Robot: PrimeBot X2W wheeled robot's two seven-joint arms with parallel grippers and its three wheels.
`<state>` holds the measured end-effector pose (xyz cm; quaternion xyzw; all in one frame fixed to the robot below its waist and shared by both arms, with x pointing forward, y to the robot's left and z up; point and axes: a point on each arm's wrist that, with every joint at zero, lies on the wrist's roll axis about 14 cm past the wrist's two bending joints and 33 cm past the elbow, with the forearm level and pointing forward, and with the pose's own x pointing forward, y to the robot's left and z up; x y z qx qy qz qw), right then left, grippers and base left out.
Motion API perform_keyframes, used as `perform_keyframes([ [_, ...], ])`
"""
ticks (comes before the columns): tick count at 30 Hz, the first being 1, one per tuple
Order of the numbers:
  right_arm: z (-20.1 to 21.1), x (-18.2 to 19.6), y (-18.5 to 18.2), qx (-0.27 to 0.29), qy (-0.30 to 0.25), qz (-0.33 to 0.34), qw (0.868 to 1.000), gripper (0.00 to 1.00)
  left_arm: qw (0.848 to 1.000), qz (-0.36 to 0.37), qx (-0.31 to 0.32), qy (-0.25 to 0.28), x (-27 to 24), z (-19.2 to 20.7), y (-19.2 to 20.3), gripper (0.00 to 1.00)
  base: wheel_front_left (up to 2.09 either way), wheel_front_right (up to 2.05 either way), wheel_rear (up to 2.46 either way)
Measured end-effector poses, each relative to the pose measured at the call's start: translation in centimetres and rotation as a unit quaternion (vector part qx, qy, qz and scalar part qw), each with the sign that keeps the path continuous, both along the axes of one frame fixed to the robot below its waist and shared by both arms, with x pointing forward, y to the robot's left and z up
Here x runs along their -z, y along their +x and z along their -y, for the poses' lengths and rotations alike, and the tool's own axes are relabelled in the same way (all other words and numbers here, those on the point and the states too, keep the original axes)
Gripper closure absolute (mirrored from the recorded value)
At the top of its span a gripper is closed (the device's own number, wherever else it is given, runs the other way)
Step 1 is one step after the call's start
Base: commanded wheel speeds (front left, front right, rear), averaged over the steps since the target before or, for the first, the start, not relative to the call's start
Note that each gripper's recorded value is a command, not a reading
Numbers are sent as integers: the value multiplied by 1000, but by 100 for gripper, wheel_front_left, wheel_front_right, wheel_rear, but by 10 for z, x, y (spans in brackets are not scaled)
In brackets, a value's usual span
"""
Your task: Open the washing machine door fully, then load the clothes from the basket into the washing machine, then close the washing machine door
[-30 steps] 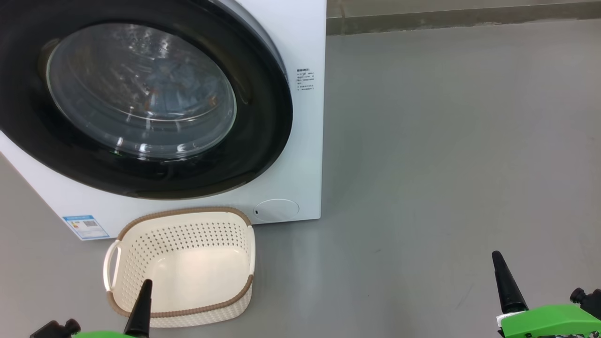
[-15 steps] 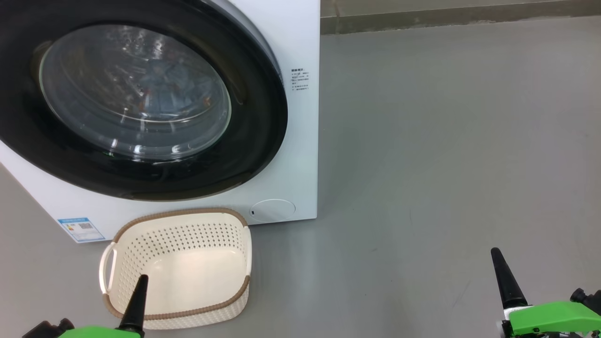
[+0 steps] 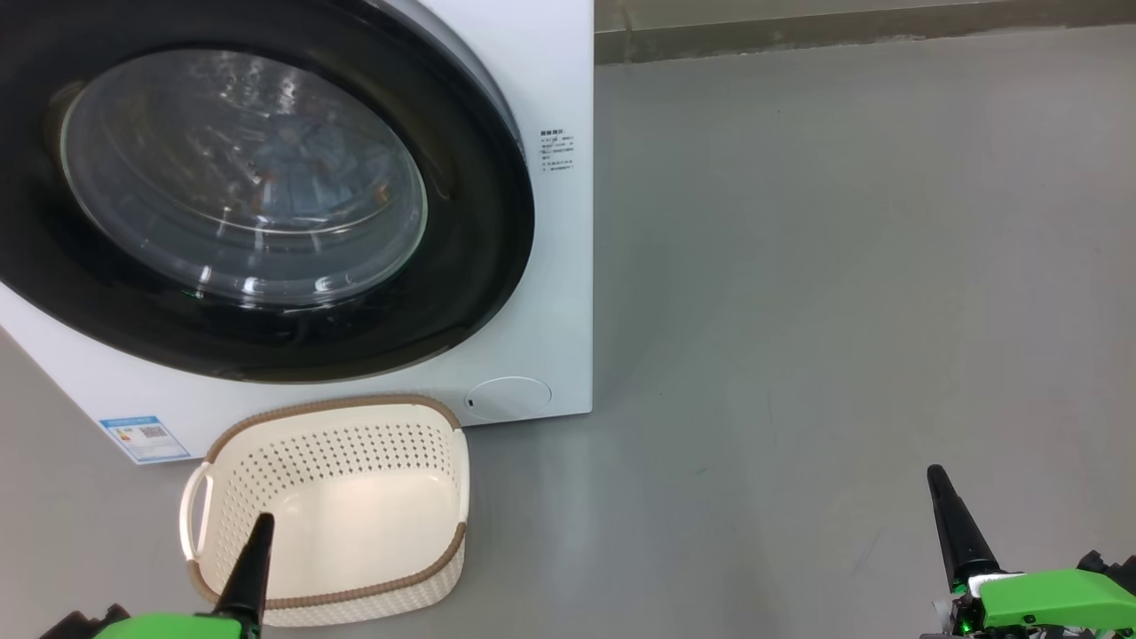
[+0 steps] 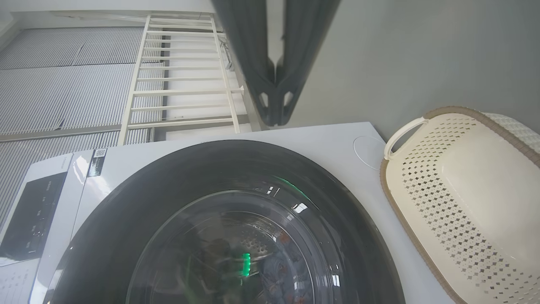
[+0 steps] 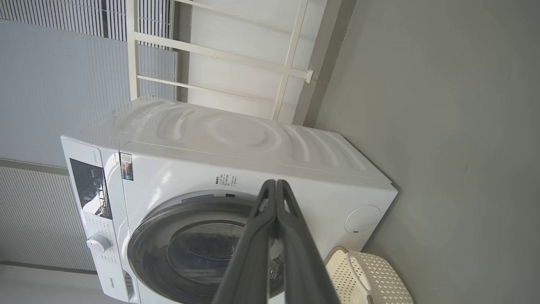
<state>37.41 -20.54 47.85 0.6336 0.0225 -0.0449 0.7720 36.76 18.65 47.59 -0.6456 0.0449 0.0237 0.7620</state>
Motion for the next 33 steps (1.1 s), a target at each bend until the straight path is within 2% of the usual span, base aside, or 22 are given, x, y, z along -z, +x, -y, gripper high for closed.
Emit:
perform_keyframes([
  [18, 2, -5, 2, 6, 103, 15, 995, 100, 996, 13, -4, -85, -9, 1, 10, 100, 0, 0, 0],
  [33, 2, -5, 2, 6, 104, 16, 994, 100, 996, 13, -6, -89, -8, 0, 10, 100, 0, 0, 0],
])
